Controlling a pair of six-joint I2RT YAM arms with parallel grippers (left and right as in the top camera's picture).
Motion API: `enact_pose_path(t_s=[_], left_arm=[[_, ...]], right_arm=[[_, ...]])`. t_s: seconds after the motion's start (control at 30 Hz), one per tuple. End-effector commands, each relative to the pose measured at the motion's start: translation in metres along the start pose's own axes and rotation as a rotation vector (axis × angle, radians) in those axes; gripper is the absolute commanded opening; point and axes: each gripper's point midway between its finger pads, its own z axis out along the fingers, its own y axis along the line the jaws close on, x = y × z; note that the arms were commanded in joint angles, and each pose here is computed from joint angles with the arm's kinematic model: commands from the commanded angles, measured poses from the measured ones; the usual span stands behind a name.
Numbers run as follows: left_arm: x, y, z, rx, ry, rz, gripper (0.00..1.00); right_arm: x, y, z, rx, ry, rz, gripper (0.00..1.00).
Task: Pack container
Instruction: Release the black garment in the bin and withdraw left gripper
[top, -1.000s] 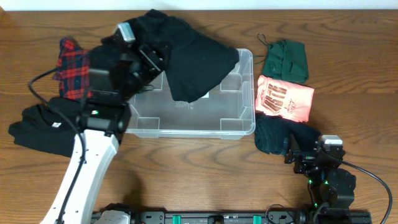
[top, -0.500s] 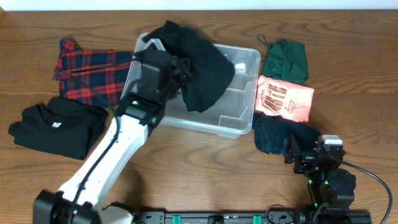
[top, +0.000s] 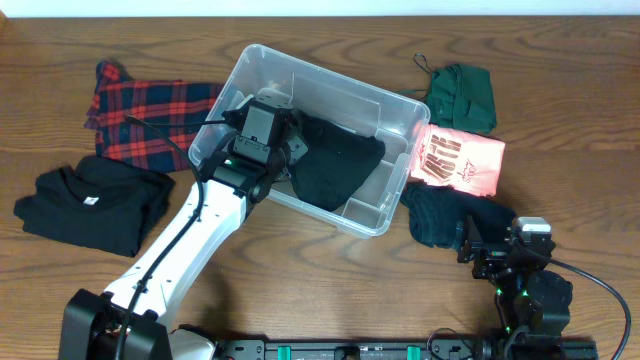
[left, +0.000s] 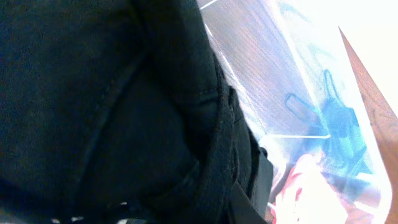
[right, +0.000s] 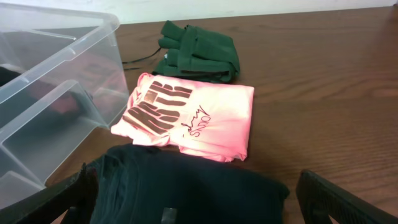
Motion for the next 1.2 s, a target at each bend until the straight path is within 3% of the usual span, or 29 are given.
enact_pose_path(t_s=[0.0, 0.03, 0.1, 0.17, 0.23, 0.57, 0.63, 0.8, 0.97, 1.17], left_arm=[[-0.016, -0.008, -0.011, 0.018, -0.076, -0.005, 0.36], [-0.019, -0.007, -0.012, 0.013, -0.091, -0.005, 0.45], [-0.025, -0.007, -0.017, 0.014, -0.115, 0.004, 0.50], [-0.036, -0.007, -0.027, 0.023, -0.151, 0.030, 0.66], [-0.051, -0.002, -0.043, 0.016, -0.201, 0.049, 0.73], [-0.111, 0.086, -0.131, -0.223, -0.418, 0.021, 0.78], [-0.116, 0.111, -0.147, -0.288, -0.439, -0.027, 0.84], [-0.116, 0.186, -0.185, -0.473, -0.456, -0.233, 0.99], [-0.109, 0.244, -0.209, -0.600, -0.434, -0.418, 0.98], [-0.117, 0.258, -0.201, -0.570, -0.374, -0.422, 0.98]], right_arm=[[0.001, 0.001, 0.000, -0.006, 0.000, 0.010, 0.99], [0.001, 0.001, 0.000, -0.006, 0.000, 0.010, 0.99], [0.001, 0.001, 0.000, -0.006, 0.000, 0.010, 0.99], [0.001, 0.001, 0.000, -0.006, 0.000, 0.009, 0.99], [0.001, 0.001, 0.000, -0.006, 0.000, 0.009, 0.99], [0.001, 0.001, 0.000, -0.006, 0.000, 0.010, 0.99], [0.001, 0.001, 0.000, -0.006, 0.000, 0.010, 0.99], [0.001, 0.001, 0.000, -0.006, 0.000, 0.010, 0.99], [0.001, 0.001, 0.000, -0.006, 0.000, 0.010, 0.99], [0.001, 0.001, 0.000, -0.006, 0.000, 0.010, 0.99]])
